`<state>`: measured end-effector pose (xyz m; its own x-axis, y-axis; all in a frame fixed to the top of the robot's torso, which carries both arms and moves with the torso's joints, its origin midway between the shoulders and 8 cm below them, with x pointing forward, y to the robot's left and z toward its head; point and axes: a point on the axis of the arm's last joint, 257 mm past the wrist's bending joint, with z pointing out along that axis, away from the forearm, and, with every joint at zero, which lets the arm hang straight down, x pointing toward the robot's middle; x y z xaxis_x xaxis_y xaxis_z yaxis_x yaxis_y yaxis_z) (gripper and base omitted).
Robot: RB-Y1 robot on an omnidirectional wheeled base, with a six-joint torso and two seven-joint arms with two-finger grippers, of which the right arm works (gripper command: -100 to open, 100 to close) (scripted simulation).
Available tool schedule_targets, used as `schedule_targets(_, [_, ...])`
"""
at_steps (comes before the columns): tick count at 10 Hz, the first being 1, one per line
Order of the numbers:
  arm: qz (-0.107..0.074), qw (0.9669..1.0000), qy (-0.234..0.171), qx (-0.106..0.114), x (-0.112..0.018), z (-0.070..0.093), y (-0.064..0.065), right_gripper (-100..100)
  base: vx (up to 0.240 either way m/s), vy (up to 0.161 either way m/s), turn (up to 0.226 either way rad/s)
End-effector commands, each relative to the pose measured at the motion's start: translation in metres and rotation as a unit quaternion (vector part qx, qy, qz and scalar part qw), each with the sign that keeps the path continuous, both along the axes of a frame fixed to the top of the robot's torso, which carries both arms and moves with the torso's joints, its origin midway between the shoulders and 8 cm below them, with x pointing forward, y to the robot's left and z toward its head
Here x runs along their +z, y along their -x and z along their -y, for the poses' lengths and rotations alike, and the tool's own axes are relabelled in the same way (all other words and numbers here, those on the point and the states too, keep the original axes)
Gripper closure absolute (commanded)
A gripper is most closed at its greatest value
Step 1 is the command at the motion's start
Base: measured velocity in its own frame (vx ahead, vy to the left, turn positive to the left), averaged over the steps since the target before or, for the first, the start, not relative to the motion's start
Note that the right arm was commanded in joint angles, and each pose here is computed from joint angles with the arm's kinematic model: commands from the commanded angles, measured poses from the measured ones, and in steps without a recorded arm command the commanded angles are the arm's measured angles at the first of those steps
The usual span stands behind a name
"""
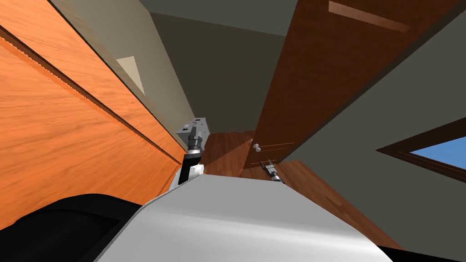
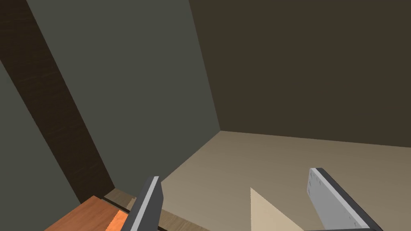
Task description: Pull the door open
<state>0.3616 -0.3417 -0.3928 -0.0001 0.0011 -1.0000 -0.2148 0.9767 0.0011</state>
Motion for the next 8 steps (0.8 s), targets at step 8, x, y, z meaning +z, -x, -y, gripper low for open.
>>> schedule_targets(8, [0.005, 0.9983, 0.002, -0.058, 0.001, 0.008, 0.014, -100, 0.116, 0.003, 0.141])
